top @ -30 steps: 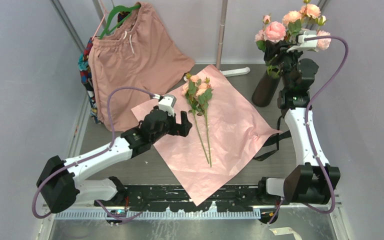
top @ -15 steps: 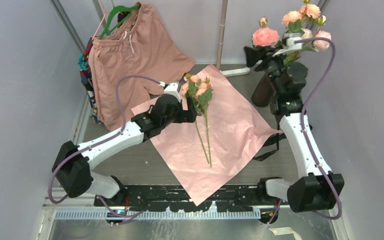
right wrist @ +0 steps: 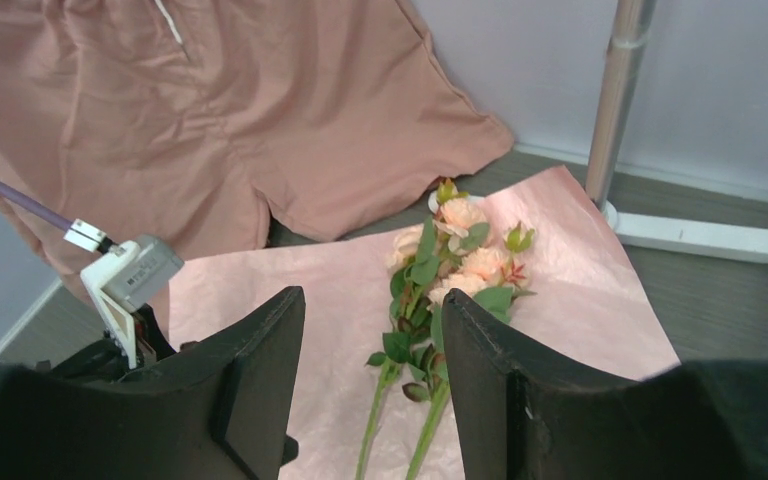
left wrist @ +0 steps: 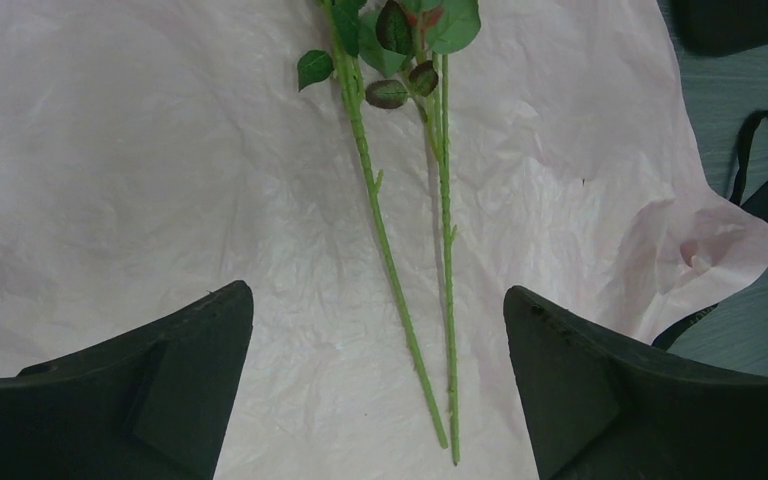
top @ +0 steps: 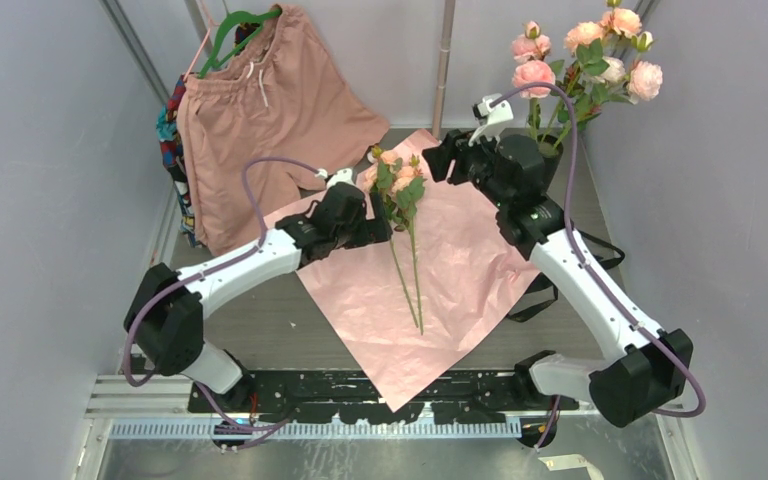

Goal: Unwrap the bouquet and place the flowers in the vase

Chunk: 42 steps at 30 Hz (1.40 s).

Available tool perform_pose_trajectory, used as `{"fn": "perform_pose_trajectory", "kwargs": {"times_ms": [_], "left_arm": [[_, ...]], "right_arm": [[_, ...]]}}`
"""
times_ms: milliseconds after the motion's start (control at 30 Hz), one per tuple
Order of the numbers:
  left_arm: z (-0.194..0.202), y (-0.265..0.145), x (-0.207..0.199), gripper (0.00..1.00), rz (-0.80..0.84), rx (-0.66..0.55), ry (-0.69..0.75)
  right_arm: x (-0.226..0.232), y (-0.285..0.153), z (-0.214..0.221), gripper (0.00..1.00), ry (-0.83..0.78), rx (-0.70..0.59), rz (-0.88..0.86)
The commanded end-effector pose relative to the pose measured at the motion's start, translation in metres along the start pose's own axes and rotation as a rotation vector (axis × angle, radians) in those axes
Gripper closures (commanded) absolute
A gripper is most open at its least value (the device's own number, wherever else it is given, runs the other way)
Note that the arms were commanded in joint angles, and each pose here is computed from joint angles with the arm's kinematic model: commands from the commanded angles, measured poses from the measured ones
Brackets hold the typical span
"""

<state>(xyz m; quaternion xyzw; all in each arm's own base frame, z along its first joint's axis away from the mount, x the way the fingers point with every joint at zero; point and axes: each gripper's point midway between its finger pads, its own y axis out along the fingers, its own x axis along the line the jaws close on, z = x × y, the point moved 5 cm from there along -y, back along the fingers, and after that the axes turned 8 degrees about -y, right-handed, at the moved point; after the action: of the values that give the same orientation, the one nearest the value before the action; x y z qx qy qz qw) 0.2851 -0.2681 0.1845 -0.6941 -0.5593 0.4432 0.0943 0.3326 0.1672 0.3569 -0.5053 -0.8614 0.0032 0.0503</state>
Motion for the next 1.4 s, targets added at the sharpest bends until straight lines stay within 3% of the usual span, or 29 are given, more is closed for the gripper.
{"fn": "perform_pose_trajectory", "kwargs": {"times_ms": [0,100,300,433,700,800,967,1367], "left_arm": [[-0.006,0.002,-0.012,0.05,0.031,0.02,-0.072],[-0.004,0.009,-0.014,0.05,0.035,0.044,-0.081],[0.003,0.035,-0.012,0.06,-0.018,0.122,-0.128],[0.007,0.054,-0.009,0.07,-0.085,0.155,-0.17],[0.012,0.081,-0.002,0.12,-0.218,0.195,-0.17],[0.013,0.081,0.003,0.14,-0.224,0.173,-0.18],[0.016,0.071,0.018,0.15,-0.262,0.141,-0.186],[0.005,0.016,0.042,0.15,-0.245,-0.012,-0.206]], "right_arm": [[-0.004,0.003,0.007,0.42,-0.015,0.028,0.042],[-0.005,0.01,0.013,0.41,-0.008,0.055,0.042],[-0.015,0.044,0.051,0.42,0.053,0.295,0.116],[-0.027,0.061,0.071,0.51,0.106,0.413,0.228],[-0.03,0.057,0.078,0.53,0.13,0.41,0.276],[-0.031,0.06,0.086,0.59,0.137,0.458,0.287],[-0.031,0.072,0.136,0.59,0.171,0.666,0.298],[0.001,0.075,0.218,0.58,0.172,0.858,0.246]]}}
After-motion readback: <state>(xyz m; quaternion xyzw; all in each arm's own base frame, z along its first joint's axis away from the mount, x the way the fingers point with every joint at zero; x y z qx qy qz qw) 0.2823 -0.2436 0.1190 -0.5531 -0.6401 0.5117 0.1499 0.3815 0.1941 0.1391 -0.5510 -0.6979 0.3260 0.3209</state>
